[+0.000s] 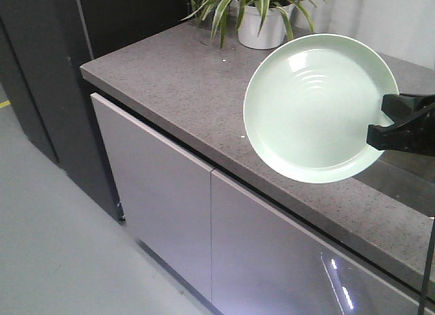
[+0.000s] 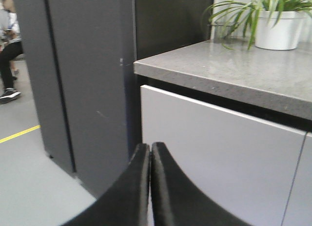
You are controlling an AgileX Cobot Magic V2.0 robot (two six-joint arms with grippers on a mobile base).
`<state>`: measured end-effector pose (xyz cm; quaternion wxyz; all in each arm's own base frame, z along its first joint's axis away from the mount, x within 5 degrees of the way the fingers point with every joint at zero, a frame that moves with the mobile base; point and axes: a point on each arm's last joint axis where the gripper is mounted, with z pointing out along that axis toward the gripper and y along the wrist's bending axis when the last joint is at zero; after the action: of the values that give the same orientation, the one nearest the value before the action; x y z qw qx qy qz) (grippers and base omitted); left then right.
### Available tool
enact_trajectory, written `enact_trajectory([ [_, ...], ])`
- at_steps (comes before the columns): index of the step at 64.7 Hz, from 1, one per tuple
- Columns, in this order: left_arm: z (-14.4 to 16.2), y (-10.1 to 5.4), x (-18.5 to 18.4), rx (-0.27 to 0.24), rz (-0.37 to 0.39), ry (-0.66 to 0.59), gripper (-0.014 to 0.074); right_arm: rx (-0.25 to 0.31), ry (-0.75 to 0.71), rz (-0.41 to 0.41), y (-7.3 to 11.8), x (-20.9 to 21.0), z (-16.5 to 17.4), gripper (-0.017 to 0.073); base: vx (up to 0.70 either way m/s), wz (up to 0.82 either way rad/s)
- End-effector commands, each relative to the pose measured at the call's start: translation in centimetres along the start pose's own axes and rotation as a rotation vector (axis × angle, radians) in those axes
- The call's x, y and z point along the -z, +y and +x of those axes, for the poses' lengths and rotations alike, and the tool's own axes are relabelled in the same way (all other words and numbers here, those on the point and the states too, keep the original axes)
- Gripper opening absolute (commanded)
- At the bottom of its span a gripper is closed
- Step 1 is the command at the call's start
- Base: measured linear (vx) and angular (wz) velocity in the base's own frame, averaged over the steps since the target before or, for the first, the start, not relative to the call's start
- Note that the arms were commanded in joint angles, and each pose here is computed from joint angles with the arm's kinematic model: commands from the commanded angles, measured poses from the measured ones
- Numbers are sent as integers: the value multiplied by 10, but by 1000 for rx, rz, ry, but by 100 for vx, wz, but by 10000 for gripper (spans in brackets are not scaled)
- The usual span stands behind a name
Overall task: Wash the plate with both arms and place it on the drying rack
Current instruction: 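Drive up to the steel sink holding the plate above it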
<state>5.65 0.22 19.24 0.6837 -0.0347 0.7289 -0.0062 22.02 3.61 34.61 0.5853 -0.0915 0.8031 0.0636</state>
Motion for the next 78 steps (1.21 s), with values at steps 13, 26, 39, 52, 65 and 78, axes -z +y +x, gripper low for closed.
enact_trajectory([
  [13, -2, 0, 1, 17, 5, -74, -6, 1, -110, 38, -3, 8, -18, -5, 8, -32],
  [26, -2, 0, 1, 17, 5, -74, -6, 1, -110, 38, -3, 8, -18, -5, 7, -29],
  [39, -2, 0, 1, 17, 5, -74, -6, 1, -110, 38, -3, 8, -18, -5, 7, -27],
  [52, -2, 0, 1, 17, 5, -74, -6, 1, -110, 38, -3, 8, -18, -5, 7, -30],
  [65, -2, 0, 1, 17, 5, -74, -6, 1, -110, 38, -3, 8, -18, -5, 7, -33],
  [78, -2, 0, 1, 17, 5, -74, -6, 1, -110, 38, -3, 8, -18, -5, 7, -29],
])
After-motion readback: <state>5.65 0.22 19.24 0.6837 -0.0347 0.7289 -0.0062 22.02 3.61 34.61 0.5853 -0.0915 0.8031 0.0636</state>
